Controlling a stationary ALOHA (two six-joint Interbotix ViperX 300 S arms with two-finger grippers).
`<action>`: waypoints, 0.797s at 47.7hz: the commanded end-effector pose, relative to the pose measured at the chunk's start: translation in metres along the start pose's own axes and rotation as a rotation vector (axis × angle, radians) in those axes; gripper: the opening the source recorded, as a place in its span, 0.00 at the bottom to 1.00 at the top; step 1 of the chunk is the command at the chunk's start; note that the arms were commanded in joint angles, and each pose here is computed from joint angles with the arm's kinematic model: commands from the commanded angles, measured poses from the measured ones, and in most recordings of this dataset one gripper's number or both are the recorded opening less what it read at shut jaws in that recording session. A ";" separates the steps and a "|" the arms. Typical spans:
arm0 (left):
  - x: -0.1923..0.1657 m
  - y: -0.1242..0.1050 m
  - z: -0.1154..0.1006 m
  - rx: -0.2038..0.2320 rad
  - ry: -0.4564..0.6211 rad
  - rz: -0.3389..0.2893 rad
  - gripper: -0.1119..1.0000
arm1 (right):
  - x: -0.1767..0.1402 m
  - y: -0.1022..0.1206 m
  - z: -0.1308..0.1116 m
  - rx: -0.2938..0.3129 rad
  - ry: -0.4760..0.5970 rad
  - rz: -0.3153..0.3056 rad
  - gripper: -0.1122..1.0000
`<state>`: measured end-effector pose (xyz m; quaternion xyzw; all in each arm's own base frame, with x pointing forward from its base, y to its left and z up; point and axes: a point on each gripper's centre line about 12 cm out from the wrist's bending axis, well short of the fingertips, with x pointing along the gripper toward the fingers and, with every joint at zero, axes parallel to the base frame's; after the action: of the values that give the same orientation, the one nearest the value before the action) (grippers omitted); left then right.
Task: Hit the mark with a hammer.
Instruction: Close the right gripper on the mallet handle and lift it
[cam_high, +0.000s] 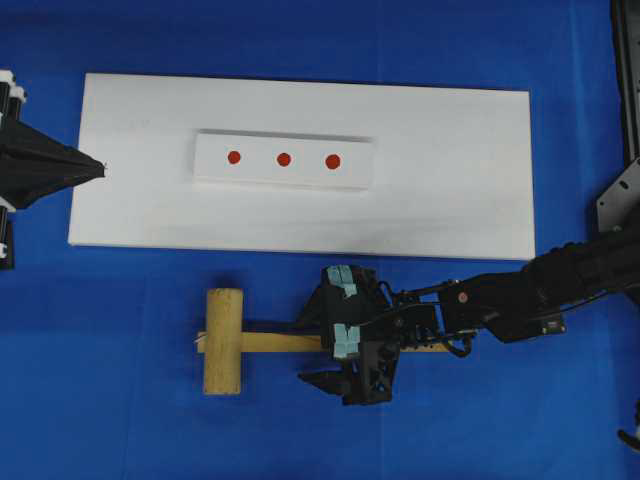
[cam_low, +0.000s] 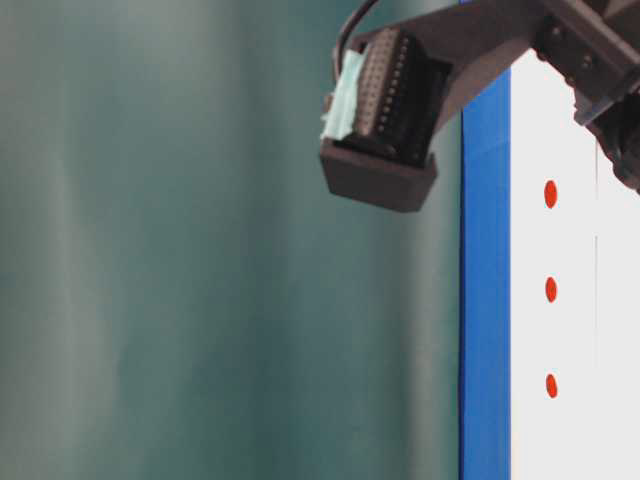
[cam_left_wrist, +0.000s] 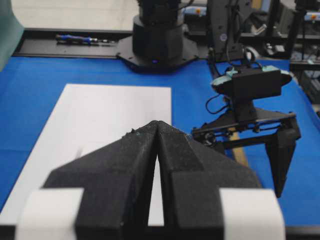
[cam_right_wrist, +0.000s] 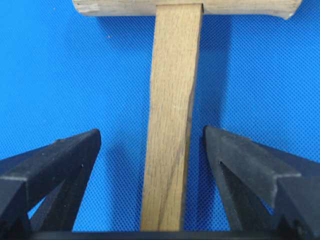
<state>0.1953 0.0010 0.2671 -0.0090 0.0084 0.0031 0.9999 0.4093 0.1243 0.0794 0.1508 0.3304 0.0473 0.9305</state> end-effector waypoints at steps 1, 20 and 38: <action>0.002 0.000 0.004 -0.001 -0.012 -0.001 0.10 | -0.002 0.004 0.006 -0.002 -0.020 0.011 0.90; 0.002 -0.001 0.004 -0.001 -0.012 -0.003 0.10 | -0.003 0.004 0.004 -0.015 0.000 0.009 0.19; 0.001 0.000 0.004 -0.003 -0.009 -0.001 0.10 | -0.040 0.021 0.050 -0.006 -0.115 0.059 0.19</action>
<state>0.1953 0.0006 0.2669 -0.0090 0.0092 0.0023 0.9999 0.4077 0.1247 0.1105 0.1515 0.3106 0.0579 0.9366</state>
